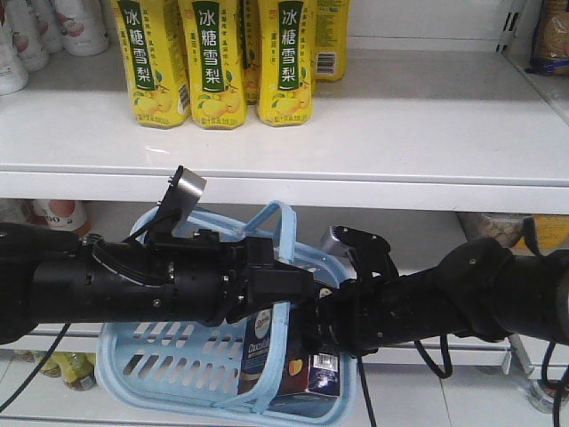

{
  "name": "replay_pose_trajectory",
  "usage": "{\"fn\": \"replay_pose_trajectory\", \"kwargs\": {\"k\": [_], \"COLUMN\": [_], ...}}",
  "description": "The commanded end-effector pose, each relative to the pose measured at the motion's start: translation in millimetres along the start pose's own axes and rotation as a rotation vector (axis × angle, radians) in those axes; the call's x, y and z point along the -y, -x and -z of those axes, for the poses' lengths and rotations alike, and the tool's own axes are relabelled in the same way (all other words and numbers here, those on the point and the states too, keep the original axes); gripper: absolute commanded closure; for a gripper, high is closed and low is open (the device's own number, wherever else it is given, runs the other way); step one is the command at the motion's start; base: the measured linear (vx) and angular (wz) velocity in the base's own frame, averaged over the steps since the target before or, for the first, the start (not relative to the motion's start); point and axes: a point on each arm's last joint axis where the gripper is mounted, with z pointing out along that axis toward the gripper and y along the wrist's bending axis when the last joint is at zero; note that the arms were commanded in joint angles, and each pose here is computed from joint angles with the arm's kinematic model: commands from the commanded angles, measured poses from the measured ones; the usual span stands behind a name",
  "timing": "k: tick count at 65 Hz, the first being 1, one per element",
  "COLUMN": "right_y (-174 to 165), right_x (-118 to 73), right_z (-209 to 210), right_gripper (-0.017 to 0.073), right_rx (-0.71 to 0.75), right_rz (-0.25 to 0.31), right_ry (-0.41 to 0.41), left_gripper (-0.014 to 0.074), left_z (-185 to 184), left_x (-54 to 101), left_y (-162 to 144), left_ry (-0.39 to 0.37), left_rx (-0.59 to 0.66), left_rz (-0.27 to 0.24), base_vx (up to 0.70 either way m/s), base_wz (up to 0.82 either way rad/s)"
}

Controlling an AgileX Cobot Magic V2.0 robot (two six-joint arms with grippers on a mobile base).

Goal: Left arm holds basket, right arm returns cookies
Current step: 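Close the right gripper on the top of the Chocofello box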

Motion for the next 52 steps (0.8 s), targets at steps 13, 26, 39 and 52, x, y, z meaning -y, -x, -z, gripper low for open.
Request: {"fn": "replay_pose_trajectory", "kwargs": {"k": [13,26,39,52], "right_y": [13.0,12.2,11.9,13.2], "right_x": [-3.8,-3.8,-4.1,-5.7], "right_z": [1.5,0.7,0.7,4.5], "right_gripper": [0.0118,0.0218,0.0346,0.0433], "right_rx": [0.097,0.088,0.084,0.099], "right_rz": [0.014,0.014,0.014,0.018], "right_ry": [-0.036,-0.032,-0.028,-0.026], "left_gripper": [0.0596,0.0596,0.0596,0.0596], "left_z": [9.9,9.9,9.9,9.9], "left_x": [24.5,24.5,24.5,24.5], "left_y": [9.0,9.0,9.0,9.0], "left_ry": [-0.093,-0.093,-0.093,-0.093], "left_rx": [0.067,0.067,0.067,0.067], "left_rz": [-0.004,-0.004,-0.004,-0.004], "base_vx": [0.00,0.00,0.00,0.00], "base_wz": [0.00,0.00,0.00,0.00]}}
